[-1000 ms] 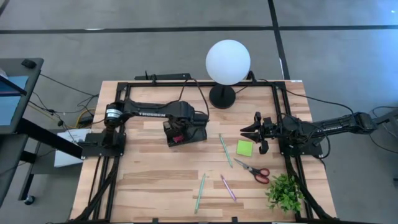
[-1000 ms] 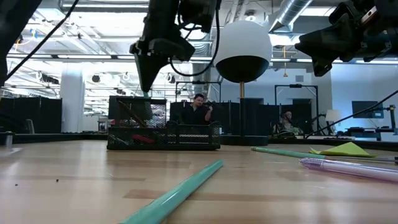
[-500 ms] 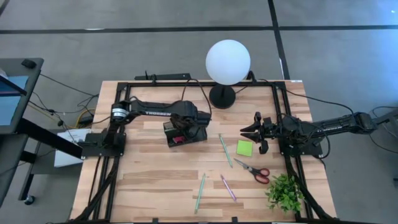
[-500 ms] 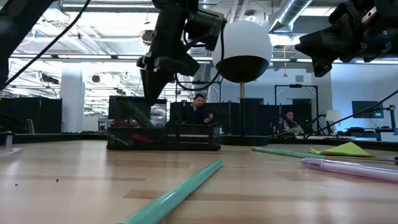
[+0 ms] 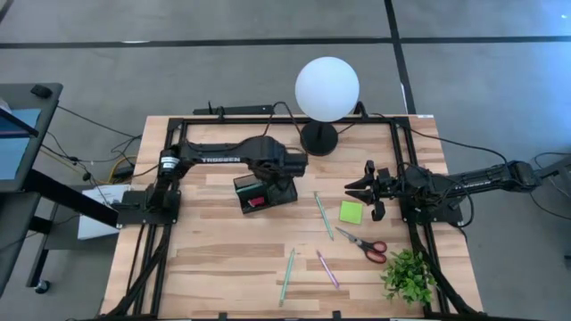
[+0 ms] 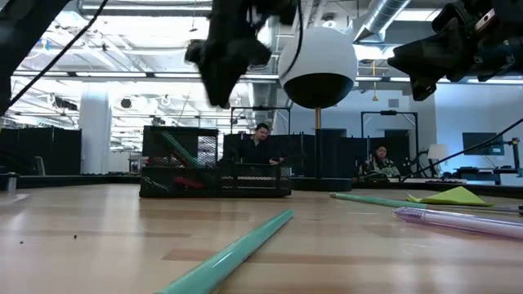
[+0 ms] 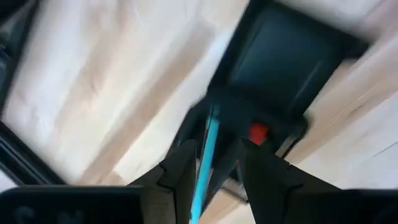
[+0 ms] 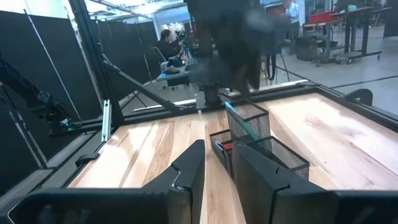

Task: Pick and place office supplies into organizer
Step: Adjust the left blue pencil

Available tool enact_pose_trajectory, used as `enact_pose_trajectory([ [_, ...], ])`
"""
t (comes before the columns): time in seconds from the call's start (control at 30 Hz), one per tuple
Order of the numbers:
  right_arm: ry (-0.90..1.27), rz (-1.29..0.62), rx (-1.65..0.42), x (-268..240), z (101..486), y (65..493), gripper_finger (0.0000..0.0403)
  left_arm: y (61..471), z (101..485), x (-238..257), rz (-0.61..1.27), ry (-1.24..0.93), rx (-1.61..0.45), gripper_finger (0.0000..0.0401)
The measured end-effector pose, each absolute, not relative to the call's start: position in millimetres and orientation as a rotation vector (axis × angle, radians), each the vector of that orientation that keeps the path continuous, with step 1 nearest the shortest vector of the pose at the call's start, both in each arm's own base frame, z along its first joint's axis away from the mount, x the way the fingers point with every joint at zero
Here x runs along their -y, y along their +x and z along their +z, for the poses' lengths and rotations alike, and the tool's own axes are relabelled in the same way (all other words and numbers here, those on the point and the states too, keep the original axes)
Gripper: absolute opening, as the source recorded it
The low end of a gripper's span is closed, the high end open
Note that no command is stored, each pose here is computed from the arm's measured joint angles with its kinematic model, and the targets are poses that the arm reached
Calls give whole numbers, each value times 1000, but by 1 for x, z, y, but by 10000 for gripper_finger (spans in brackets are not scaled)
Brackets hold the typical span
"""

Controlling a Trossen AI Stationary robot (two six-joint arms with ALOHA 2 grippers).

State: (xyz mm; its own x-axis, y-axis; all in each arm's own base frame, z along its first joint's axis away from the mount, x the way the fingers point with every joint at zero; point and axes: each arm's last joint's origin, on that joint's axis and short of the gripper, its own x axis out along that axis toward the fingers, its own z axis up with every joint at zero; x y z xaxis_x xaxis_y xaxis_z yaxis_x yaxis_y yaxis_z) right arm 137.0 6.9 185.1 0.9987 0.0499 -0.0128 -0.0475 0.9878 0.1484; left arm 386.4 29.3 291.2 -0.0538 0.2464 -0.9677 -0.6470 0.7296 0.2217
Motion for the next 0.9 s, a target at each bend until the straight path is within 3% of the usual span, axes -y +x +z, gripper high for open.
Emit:
enact_pose_trajectory([
  [0.17, 149, 49, -17, -7, 185, 137, 77, 394, 331, 8, 729, -370, -1217, 116],
  [0.33, 148, 49, -17, -7, 185, 137, 77, 395, 333, 76, 735, -365, -1051, 116],
  [0.67, 149, 50, -6, -7, 186, 137, 77, 386, 254, 222, 731, -545, -626, 116],
  [0.9, 149, 50, -4, -7, 186, 137, 77, 392, 187, 259, 699, -588, -736, 116],
])
